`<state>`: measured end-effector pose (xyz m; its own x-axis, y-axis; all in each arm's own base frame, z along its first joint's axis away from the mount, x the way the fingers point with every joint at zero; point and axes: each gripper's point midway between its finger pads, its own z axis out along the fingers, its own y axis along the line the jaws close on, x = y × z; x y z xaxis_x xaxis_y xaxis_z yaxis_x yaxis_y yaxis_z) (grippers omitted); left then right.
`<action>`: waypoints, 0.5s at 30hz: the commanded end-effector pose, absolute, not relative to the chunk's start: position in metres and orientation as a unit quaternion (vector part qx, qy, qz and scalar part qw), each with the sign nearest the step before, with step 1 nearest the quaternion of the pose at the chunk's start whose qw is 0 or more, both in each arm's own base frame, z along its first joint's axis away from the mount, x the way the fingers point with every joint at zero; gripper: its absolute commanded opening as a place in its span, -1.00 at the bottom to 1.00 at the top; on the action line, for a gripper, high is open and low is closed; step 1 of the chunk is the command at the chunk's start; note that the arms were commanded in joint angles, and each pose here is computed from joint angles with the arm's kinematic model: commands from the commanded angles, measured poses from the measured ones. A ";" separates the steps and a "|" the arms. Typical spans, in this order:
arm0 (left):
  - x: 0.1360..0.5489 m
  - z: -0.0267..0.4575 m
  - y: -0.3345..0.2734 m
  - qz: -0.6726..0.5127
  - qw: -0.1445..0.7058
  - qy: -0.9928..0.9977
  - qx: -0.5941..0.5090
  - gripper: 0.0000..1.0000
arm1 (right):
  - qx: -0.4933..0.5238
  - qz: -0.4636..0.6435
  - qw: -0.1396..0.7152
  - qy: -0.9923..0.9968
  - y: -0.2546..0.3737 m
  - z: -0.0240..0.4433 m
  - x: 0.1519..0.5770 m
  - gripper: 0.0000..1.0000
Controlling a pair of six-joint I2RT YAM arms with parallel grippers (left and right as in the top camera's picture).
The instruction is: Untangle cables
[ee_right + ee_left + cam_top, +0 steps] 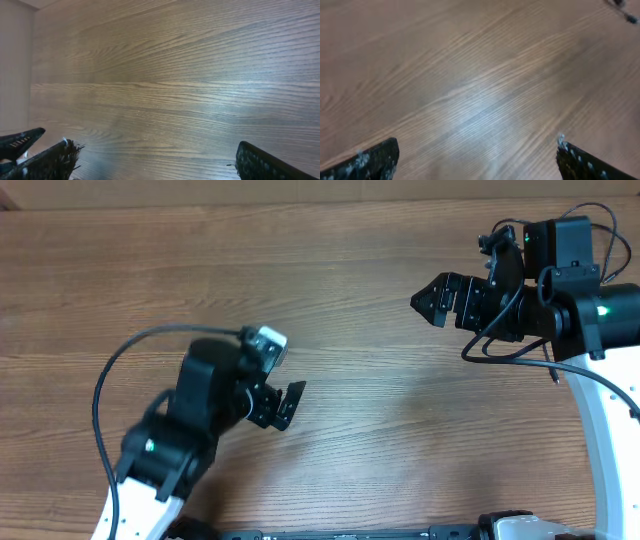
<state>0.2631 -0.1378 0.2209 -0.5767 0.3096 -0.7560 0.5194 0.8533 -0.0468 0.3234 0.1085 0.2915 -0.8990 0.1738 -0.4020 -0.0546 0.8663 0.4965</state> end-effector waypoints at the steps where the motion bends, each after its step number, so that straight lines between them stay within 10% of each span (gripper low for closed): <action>1: 0.257 0.205 -0.126 -0.122 0.425 0.866 0.234 0.99 | 0.031 0.252 0.221 0.942 0.108 0.288 0.324 1.00; 15: 0.248 0.178 -0.124 -0.169 0.593 0.753 0.230 0.99 | 0.031 0.252 0.221 0.942 0.108 0.288 0.324 1.00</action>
